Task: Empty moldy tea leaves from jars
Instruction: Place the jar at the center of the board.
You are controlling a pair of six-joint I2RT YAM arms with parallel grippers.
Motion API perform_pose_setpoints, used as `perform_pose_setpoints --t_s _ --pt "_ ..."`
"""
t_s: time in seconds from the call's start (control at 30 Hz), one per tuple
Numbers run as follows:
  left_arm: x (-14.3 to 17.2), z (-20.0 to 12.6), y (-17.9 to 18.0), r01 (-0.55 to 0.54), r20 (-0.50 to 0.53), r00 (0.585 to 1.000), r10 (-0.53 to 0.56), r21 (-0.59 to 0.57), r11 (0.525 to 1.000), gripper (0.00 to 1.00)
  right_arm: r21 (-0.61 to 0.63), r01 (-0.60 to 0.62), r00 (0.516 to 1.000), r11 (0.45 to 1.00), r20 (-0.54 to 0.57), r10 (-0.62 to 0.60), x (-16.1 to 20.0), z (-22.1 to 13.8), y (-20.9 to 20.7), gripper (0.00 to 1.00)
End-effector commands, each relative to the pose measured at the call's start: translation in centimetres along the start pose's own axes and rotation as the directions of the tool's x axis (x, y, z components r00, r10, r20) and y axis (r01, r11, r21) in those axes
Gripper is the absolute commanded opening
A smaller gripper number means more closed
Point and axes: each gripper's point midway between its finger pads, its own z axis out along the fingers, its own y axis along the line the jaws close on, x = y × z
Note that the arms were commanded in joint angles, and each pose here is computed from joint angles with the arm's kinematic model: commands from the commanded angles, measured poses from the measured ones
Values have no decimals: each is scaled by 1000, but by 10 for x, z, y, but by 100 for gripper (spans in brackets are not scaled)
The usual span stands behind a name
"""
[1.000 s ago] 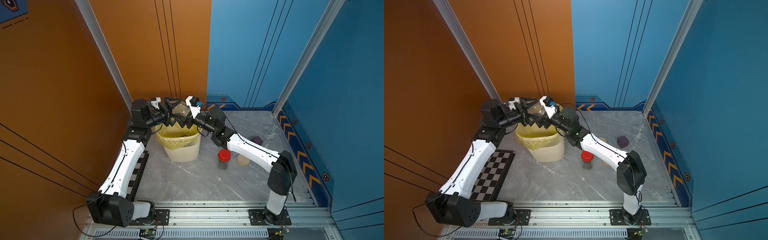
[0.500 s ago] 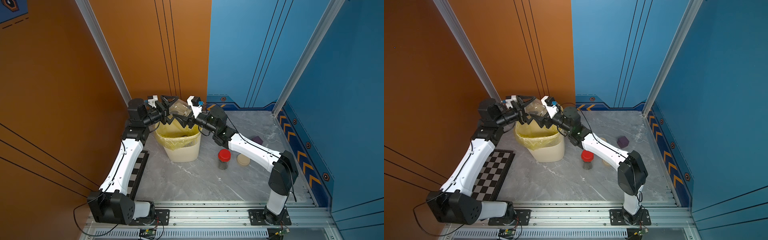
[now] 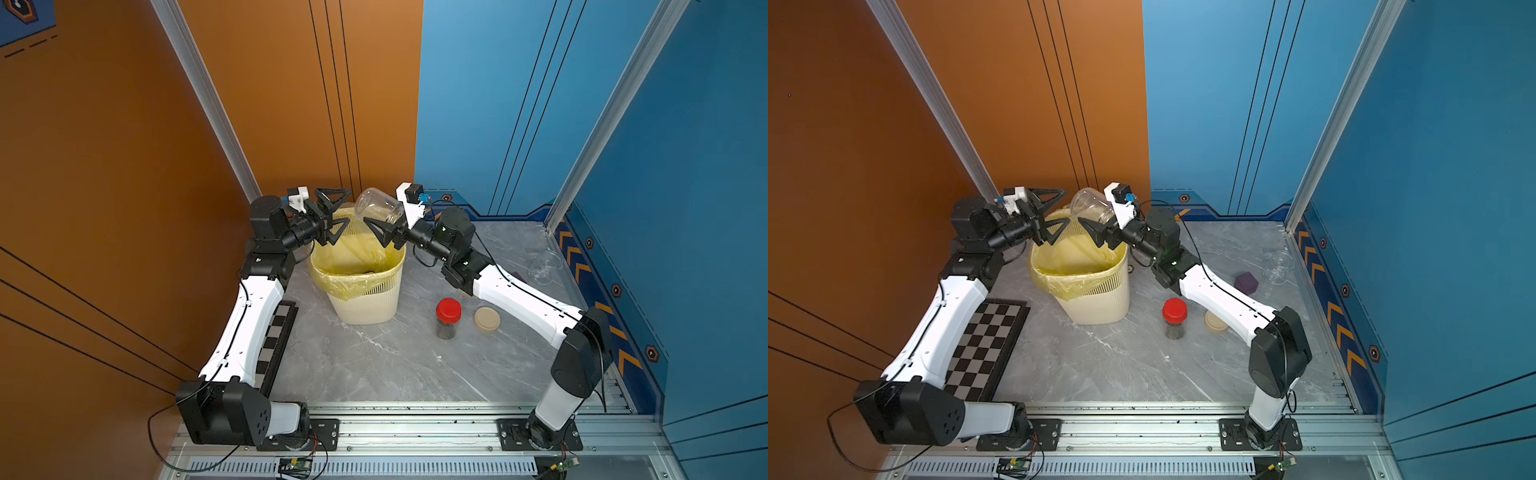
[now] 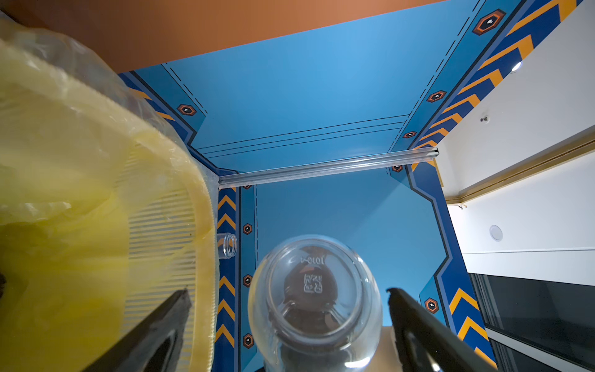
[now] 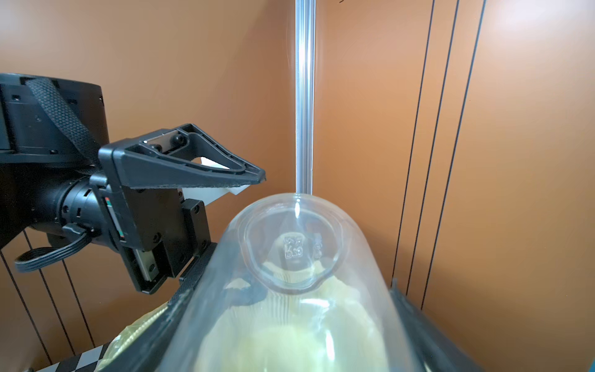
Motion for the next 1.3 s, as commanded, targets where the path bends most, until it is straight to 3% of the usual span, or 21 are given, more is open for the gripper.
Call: perform_pose_setpoints --t_s 0.0,0.2,0.4,0.5,0.67,0.87,1.1,1.27 --pt "-8 -2 -5 -55 24 998 55 15 998 98 62 22 996 998 90 -28 -47 -30 -23 43" --pt "-13 -5 -9 -80 35 996 79 20 997 98 210 32 998 977 49 -44 -45 -74 -82 43" --pt "-12 0 -11 -128 17 992 128 25 991 98 378 11 1000 926 -29 0 -15 -131 -145 43" --pt "-8 1 -10 -233 1 973 233 -28 972 98 466 -11 994 885 -89 59 13 -161 -174 43" --pt "-7 -5 3 -433 -34 900 435 -184 882 98 561 -51 971 826 -166 173 54 -194 -204 42" --pt "-9 -18 10 -560 -48 818 573 -292 775 98 586 -82 904 806 -297 308 102 -204 -196 41" --pt "-18 -40 25 -560 -35 811 583 -330 760 98 653 -8 776 758 -474 417 146 -244 -184 41" --pt "-19 -62 28 -567 -13 800 600 -346 748 98 705 -10 685 709 -512 519 172 -264 -197 41"
